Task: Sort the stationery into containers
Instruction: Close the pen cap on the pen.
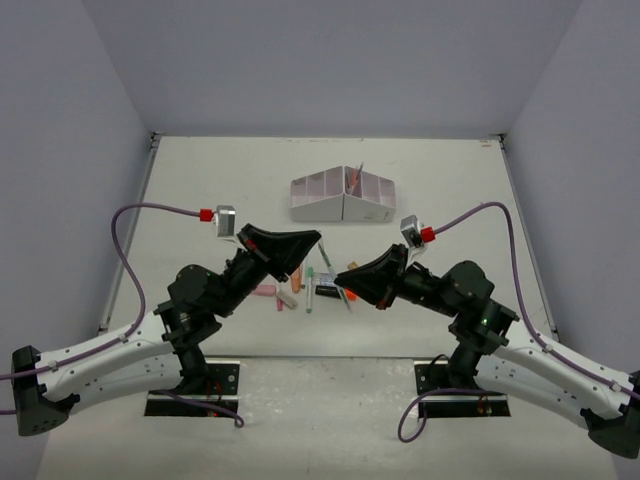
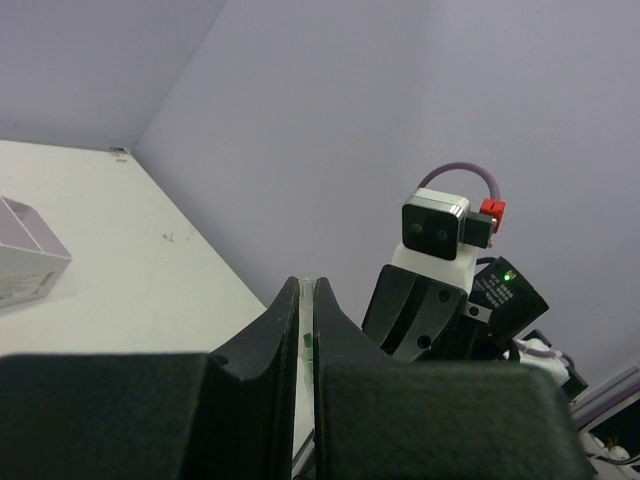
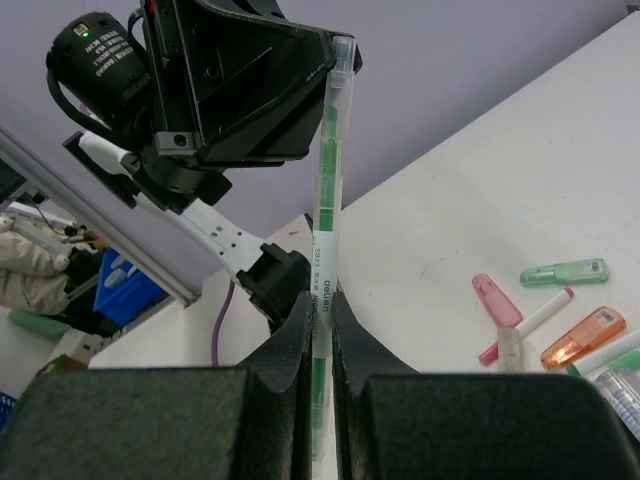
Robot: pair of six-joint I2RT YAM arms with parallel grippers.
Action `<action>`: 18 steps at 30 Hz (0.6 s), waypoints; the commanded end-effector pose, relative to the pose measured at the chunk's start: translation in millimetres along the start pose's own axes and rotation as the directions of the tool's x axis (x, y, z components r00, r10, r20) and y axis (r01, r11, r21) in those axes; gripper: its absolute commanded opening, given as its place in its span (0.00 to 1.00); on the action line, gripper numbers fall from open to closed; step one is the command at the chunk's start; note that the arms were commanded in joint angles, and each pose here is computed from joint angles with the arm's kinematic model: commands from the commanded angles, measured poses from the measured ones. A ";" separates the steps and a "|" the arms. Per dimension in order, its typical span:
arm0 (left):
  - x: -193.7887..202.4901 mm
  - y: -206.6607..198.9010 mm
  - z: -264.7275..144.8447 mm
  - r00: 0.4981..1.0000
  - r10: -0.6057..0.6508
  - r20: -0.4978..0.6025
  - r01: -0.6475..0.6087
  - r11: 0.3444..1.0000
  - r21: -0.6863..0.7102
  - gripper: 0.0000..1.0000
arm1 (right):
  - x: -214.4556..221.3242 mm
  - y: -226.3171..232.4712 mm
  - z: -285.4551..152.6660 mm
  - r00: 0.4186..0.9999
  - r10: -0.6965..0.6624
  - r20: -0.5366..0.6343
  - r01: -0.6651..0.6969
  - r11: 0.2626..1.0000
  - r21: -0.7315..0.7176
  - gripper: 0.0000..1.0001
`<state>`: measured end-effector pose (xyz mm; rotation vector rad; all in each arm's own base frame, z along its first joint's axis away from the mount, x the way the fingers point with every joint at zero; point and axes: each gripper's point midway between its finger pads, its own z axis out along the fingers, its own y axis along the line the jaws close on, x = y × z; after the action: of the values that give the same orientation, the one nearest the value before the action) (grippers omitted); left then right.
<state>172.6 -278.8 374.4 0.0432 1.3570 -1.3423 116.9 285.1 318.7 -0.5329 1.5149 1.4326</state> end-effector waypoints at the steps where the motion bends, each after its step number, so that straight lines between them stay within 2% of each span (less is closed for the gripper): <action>1: 2.4 7.7 1.4 0.999 -0.037 0.023 0.038 0.999 -0.025 0.00 | -48.7 31.7 -1.2 0.984 -0.015 0.178 0.033 0.994 -0.101 0.00; 7: 7.2 15.3 -1.3 0.996 -0.077 0.037 0.079 0.996 -0.043 0.00 | -61.3 28.1 -3.4 0.966 0.014 0.259 0.008 0.996 -0.084 0.00; 18: -0.1 20.0 -3.2 0.988 -0.125 0.094 0.130 0.990 -0.053 0.00 | -63.3 21.7 9.3 0.955 0.051 0.291 -0.027 0.996 -0.085 0.00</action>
<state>179.6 -264.6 378.6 -0.1327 1.2853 -1.4155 129.3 289.1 336.3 -0.4069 1.4398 1.4816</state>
